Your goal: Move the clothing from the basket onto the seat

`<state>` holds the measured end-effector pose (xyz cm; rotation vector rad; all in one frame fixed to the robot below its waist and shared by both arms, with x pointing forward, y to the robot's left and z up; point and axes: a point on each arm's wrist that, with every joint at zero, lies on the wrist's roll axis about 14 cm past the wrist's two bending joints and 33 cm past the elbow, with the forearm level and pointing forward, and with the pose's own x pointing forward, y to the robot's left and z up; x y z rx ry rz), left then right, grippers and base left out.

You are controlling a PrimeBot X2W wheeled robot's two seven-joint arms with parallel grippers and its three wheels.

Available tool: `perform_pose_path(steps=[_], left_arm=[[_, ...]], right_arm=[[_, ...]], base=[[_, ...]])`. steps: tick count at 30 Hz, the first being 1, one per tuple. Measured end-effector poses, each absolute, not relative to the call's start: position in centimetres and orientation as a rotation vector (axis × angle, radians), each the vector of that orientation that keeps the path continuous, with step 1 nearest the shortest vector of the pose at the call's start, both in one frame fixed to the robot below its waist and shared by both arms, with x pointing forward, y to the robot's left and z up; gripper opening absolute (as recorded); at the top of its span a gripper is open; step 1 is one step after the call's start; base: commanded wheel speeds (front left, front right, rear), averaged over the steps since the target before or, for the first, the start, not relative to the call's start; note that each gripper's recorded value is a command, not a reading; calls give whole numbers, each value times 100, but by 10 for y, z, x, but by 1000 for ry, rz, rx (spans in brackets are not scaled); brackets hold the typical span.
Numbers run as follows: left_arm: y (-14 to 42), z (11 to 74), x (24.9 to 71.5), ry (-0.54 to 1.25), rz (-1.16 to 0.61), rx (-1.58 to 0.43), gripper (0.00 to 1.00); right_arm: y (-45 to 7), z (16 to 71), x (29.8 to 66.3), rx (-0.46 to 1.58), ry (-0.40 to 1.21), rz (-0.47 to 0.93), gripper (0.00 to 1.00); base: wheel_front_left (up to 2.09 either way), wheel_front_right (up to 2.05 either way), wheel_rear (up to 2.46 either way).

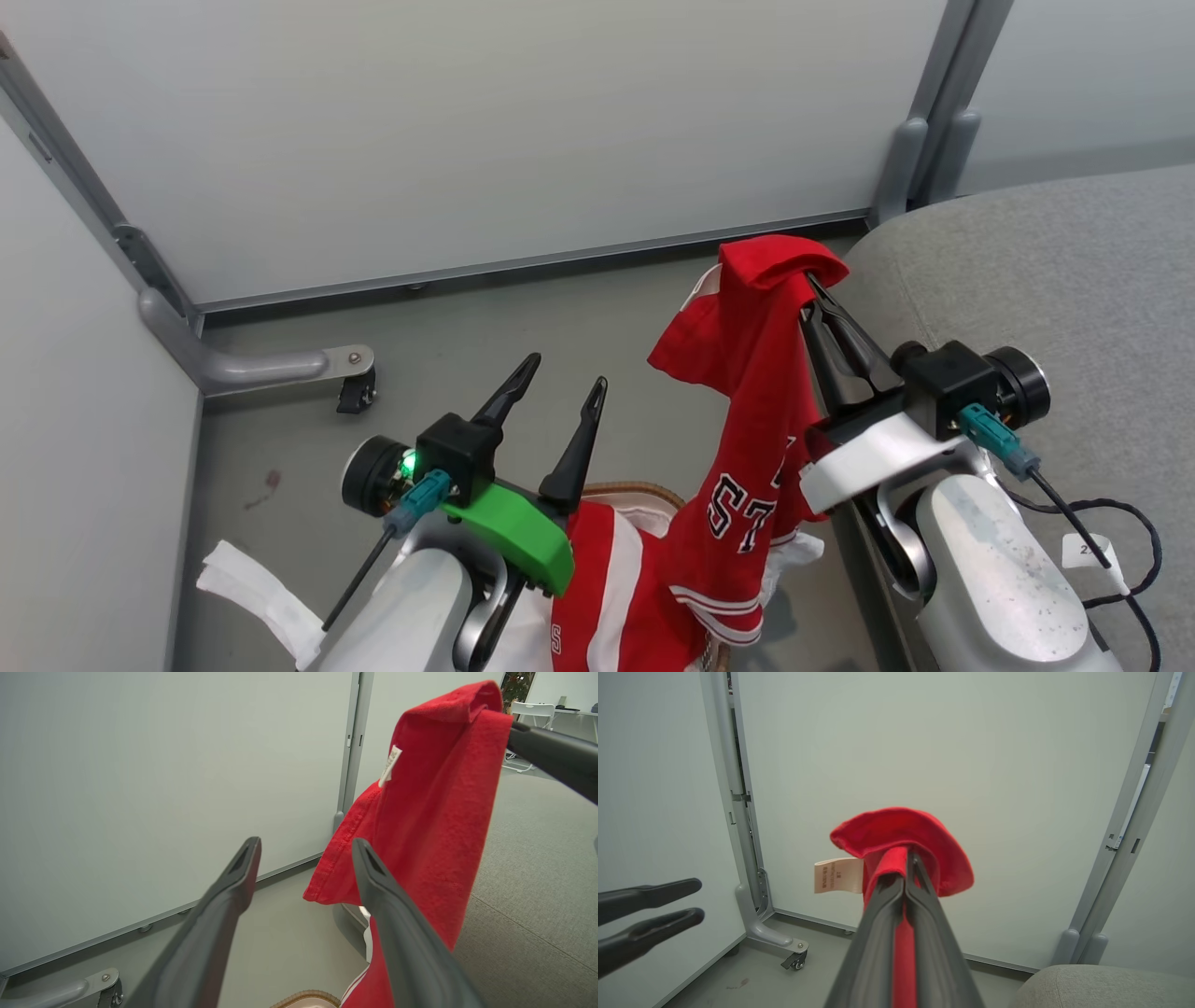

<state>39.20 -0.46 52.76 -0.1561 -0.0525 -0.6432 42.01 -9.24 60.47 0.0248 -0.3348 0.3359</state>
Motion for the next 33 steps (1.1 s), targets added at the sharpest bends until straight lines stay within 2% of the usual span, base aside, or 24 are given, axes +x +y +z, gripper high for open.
perform_pose_path(steps=[22,33], left_arm=[[-78,512,369,10,-845,-222,100],[-106,502,378,27,-934,-254,100]], right_arm=[[-174,615,409,-90,-354,131,0],[-262,703,456,-346,-494,-17,0]], base=[[0,0,0],[0,0,0]])
